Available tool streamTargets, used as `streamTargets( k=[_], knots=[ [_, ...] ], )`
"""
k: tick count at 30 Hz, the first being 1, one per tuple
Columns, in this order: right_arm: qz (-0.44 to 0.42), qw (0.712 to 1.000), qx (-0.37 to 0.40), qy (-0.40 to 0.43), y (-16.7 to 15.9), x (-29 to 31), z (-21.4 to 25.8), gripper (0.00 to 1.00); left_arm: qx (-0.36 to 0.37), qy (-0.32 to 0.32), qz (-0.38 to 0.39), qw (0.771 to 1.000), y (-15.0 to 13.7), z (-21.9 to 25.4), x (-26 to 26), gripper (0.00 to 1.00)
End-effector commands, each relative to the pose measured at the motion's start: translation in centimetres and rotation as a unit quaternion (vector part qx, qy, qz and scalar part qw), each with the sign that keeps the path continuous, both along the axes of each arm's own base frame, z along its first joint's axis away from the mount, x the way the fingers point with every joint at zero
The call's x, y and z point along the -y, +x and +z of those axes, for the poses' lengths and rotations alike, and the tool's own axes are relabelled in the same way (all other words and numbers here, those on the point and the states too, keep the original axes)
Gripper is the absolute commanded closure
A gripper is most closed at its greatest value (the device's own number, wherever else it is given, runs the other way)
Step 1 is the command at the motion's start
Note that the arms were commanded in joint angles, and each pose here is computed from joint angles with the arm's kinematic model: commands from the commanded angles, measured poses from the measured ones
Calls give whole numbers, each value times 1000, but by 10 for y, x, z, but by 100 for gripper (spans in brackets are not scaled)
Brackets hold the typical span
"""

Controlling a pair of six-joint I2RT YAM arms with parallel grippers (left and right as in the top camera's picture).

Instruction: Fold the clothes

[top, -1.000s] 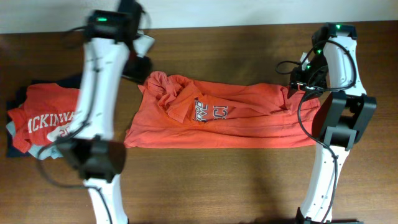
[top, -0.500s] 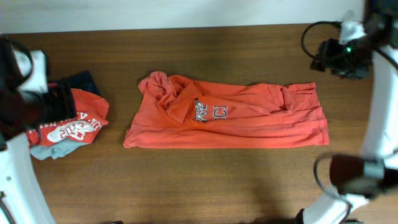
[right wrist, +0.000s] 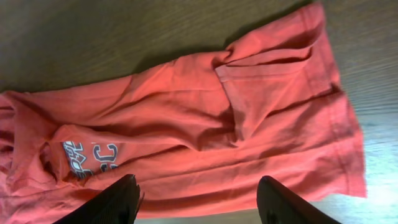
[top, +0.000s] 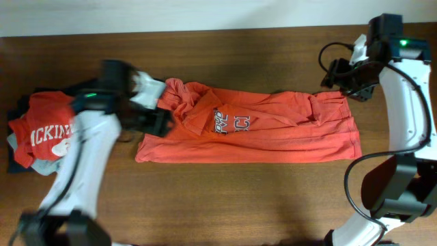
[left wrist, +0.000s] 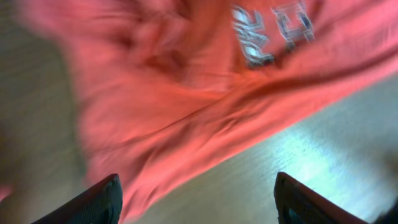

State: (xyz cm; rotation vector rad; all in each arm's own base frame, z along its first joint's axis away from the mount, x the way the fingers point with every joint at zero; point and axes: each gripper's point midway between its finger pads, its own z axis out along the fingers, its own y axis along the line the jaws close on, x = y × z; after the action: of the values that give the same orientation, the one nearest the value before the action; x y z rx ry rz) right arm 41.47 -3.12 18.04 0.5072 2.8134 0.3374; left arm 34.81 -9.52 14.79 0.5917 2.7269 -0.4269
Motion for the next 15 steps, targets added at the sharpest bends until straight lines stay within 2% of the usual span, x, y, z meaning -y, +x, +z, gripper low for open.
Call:
streamTargets(
  k=[1,5,8,15],
  knots=[
    [3,1000,25,12,1,-12,18,34,-9,45,-90,995,2,-38,32,22],
    [15,1000,26,8,-4,-13,22,30,-17,100,-114,988,12,-78,44,23],
    [29,999,14,3,-11,-12,19,30,-13,134,-118,984,22,-100,45,27],
    [36,999,11,2,-13,-13,19,29,26,145,-107,983,45,-104,46,35]
  ],
)
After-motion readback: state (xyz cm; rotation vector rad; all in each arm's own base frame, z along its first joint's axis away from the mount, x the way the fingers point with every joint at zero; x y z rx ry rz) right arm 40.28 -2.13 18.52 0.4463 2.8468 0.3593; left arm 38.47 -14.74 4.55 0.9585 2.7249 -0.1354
